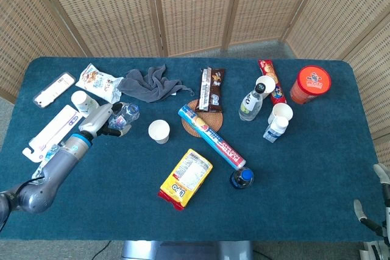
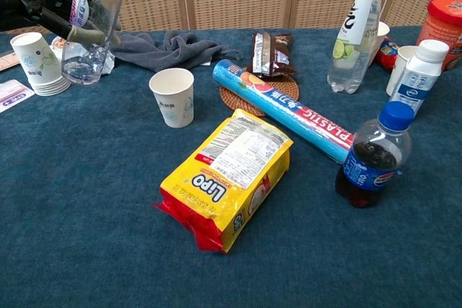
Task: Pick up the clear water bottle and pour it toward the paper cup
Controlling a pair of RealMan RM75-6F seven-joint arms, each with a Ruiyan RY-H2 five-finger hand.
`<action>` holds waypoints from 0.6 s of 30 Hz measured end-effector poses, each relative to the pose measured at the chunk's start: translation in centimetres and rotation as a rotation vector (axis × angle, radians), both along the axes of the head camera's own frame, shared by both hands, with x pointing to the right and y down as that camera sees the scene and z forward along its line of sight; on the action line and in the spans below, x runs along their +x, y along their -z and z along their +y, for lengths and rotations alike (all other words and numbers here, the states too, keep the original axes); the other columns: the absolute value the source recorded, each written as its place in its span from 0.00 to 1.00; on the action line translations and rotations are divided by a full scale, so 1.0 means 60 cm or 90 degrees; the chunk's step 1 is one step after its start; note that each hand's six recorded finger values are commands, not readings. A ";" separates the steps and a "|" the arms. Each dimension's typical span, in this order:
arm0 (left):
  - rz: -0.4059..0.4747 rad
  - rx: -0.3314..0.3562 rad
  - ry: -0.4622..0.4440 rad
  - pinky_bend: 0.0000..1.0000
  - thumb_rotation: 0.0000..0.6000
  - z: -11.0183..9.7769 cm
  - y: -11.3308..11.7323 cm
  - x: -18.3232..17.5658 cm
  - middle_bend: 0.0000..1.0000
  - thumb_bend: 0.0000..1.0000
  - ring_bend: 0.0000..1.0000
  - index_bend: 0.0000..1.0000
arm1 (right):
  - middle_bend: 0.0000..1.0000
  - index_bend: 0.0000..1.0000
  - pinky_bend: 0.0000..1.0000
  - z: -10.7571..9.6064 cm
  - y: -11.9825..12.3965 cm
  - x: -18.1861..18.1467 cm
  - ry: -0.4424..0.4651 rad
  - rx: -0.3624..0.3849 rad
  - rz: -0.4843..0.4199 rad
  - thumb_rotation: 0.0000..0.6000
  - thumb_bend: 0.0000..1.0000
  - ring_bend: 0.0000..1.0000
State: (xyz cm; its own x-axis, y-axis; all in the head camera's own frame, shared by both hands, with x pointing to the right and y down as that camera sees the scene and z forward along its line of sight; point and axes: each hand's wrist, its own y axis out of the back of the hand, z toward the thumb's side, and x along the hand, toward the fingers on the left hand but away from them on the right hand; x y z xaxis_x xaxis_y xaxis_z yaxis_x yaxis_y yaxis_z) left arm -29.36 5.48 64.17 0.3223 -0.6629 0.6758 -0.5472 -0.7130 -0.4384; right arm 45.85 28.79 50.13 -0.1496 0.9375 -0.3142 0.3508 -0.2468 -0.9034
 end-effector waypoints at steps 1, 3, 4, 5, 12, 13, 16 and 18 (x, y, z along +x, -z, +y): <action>0.016 -0.010 0.012 0.35 1.00 0.005 0.003 -0.003 0.37 0.52 0.35 0.37 | 0.05 0.00 0.00 -0.002 -0.003 -0.002 0.002 -0.003 -0.001 1.00 0.41 0.00; 0.052 -0.032 0.037 0.35 1.00 0.019 0.008 -0.008 0.37 0.52 0.35 0.37 | 0.05 0.00 0.00 -0.004 -0.007 -0.005 0.006 -0.009 -0.003 1.00 0.41 0.00; 0.066 -0.040 0.047 0.34 1.00 0.025 0.011 -0.011 0.37 0.52 0.35 0.37 | 0.05 0.00 0.00 -0.007 -0.010 -0.008 0.009 -0.012 -0.004 1.00 0.41 0.00; 0.084 -0.052 0.059 0.33 1.00 0.033 0.013 -0.014 0.37 0.52 0.35 0.37 | 0.05 0.00 0.00 -0.009 -0.012 -0.010 0.012 -0.015 -0.005 1.00 0.41 0.00; 0.148 -0.101 0.081 0.31 1.00 0.085 0.020 -0.033 0.36 0.52 0.33 0.36 | 0.05 0.00 0.00 -0.024 -0.020 -0.022 0.028 -0.023 -0.006 1.00 0.41 0.00; 0.155 -0.105 0.084 0.30 1.00 0.092 0.020 -0.036 0.36 0.52 0.33 0.36 | 0.05 0.00 0.00 -0.026 -0.022 -0.024 0.030 -0.024 -0.007 1.00 0.41 0.00; 0.173 -0.115 0.091 0.28 1.00 0.111 0.017 -0.048 0.35 0.52 0.33 0.36 | 0.05 0.00 0.00 -0.028 -0.024 -0.028 0.034 -0.026 -0.008 1.00 0.41 0.00; 0.183 -0.118 0.092 0.28 1.00 0.121 0.014 -0.056 0.35 0.52 0.32 0.36 | 0.05 0.00 0.00 -0.030 -0.025 -0.030 0.036 -0.026 -0.009 1.00 0.41 0.00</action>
State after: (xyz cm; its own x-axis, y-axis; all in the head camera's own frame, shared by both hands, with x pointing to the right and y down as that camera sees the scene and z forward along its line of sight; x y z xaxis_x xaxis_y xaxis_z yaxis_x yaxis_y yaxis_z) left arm -32.73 12.75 63.30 0.4283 -0.5908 0.6838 -0.7302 -0.6721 -0.1233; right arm 44.07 26.98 51.65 -0.0925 0.9308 -0.3536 0.3479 -0.3025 -0.8874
